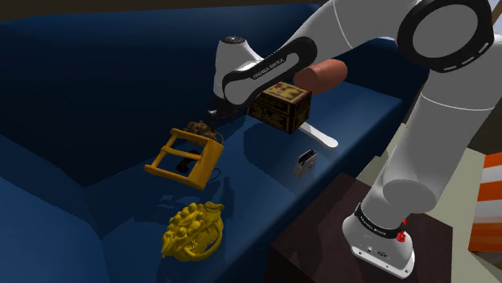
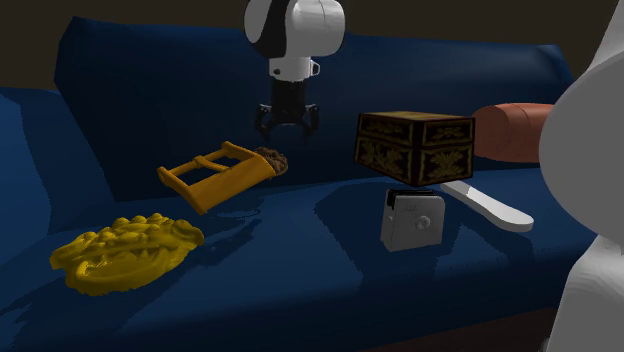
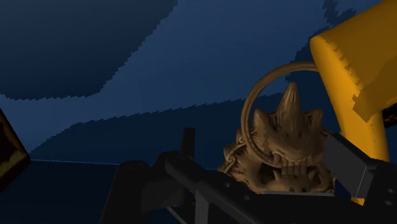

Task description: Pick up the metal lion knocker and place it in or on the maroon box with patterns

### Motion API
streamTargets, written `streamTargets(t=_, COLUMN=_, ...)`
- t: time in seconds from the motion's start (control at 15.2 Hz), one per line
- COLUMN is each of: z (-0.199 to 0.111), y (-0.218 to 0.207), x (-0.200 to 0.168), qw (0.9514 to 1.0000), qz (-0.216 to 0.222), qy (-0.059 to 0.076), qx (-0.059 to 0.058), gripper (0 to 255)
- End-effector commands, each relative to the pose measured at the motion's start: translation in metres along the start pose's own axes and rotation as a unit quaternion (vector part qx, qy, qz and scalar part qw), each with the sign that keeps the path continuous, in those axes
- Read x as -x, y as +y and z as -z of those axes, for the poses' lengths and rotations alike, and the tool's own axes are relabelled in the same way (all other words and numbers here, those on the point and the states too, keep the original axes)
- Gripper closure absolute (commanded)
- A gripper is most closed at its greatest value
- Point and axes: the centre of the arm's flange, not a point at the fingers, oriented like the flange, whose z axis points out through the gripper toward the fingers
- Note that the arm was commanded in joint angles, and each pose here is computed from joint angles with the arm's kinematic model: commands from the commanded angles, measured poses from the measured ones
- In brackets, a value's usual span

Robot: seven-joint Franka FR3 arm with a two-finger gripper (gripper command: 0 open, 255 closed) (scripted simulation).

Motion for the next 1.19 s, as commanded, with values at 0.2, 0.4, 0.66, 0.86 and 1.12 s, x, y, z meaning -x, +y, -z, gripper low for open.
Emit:
streamTargets(t=0.2, z=-0.026, y=-0.002, x=-0.005, qw=1.0000, qz=-0.001, qy=0.003, qx=0.000, gripper=0)
streamTargets(t=0.4, z=-0.045, y=-0.002, x=-0.005, qw=1.0000, qz=-0.001, qy=0.003, qx=0.000, gripper=0)
streamTargets(t=0.66, z=-0.045, y=-0.002, x=-0.005, qw=1.0000, qz=-0.001, qy=0.003, qx=0.000, gripper=0)
streamTargets(t=0.86, z=-0.045, y=-0.002, x=-0.005, qw=1.0000, qz=-0.001, qy=0.003, qx=0.000, gripper=0)
streamTargets(t=1.12, z=-0.045, y=-0.002, x=-0.005, qw=1.0000, qz=-0.001, qy=0.003, qx=0.000, gripper=255)
